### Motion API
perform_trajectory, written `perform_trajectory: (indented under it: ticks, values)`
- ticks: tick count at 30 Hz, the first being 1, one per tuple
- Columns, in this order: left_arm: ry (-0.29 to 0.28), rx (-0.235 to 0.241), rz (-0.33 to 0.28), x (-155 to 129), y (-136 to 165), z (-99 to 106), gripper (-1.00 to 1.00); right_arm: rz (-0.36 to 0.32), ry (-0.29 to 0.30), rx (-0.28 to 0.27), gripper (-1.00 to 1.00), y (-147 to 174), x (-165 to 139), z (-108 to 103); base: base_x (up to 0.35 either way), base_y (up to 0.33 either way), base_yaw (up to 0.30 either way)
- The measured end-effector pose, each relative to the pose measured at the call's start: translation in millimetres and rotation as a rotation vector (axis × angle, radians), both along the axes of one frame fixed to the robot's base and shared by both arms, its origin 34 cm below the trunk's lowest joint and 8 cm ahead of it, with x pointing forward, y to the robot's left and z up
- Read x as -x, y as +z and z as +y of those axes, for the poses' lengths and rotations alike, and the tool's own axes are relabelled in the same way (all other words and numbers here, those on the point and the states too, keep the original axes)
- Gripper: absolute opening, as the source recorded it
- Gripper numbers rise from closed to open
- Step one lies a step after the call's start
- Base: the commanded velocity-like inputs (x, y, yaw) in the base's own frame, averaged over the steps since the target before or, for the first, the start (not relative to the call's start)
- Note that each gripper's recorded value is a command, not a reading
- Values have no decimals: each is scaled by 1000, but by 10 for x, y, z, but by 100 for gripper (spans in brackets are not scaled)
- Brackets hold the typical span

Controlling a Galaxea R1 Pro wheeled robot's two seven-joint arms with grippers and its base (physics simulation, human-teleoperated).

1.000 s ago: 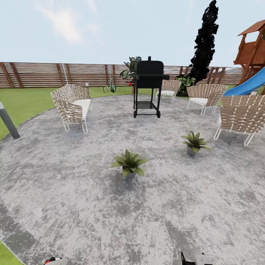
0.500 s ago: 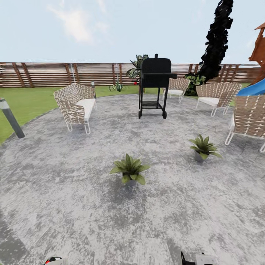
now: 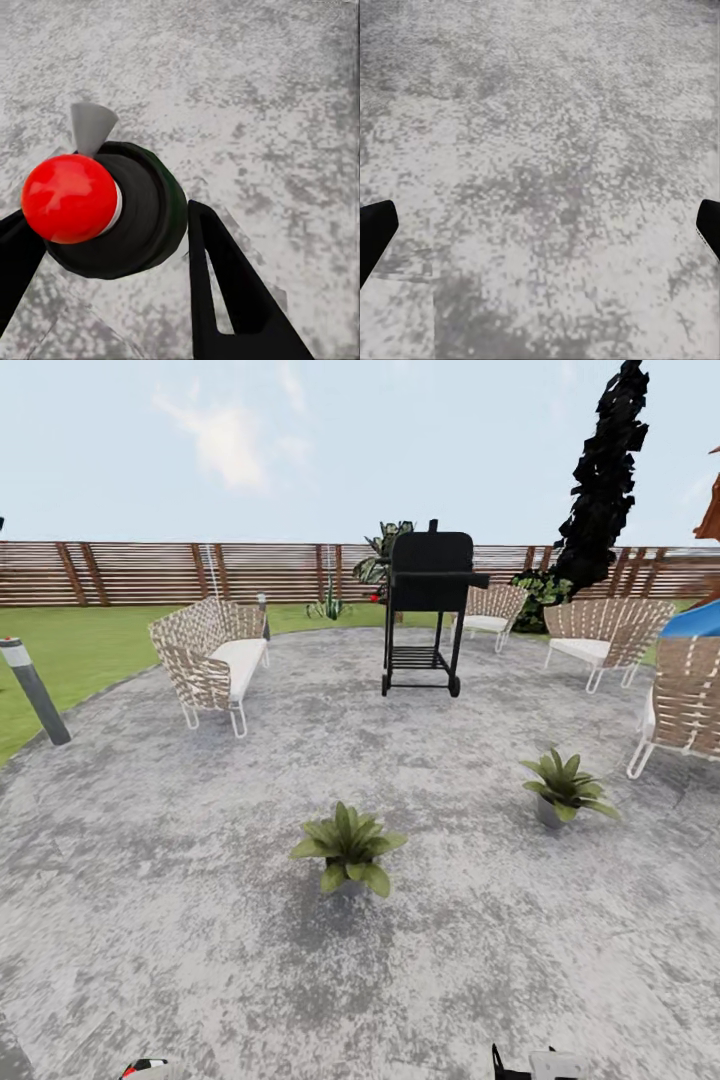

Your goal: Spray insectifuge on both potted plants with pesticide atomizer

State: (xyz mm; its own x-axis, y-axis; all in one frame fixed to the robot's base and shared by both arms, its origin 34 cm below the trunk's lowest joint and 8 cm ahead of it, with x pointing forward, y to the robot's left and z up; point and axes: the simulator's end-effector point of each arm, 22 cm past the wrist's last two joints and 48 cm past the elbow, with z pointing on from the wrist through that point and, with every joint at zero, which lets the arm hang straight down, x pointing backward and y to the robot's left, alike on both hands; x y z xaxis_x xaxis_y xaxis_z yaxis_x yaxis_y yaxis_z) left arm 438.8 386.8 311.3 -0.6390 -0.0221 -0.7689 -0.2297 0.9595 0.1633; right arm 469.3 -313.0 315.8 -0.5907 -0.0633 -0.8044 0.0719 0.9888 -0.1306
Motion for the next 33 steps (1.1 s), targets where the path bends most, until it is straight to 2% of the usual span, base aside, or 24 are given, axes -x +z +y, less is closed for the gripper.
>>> perform_trajectory:
  ticks: [10,24,33]
  values:
    - [0,0,0,0,-1,-1,-100,-1,0,0,100,1,-2,0,210,-199,18]
    - [0,0,1,1,-2,0,-100,0,0,0,100,-1,-1,0,155,-235,230]
    - [1,0,0,1,-2,1,-100,0,-1,0,100,-1,0,-4,91,-257,45]
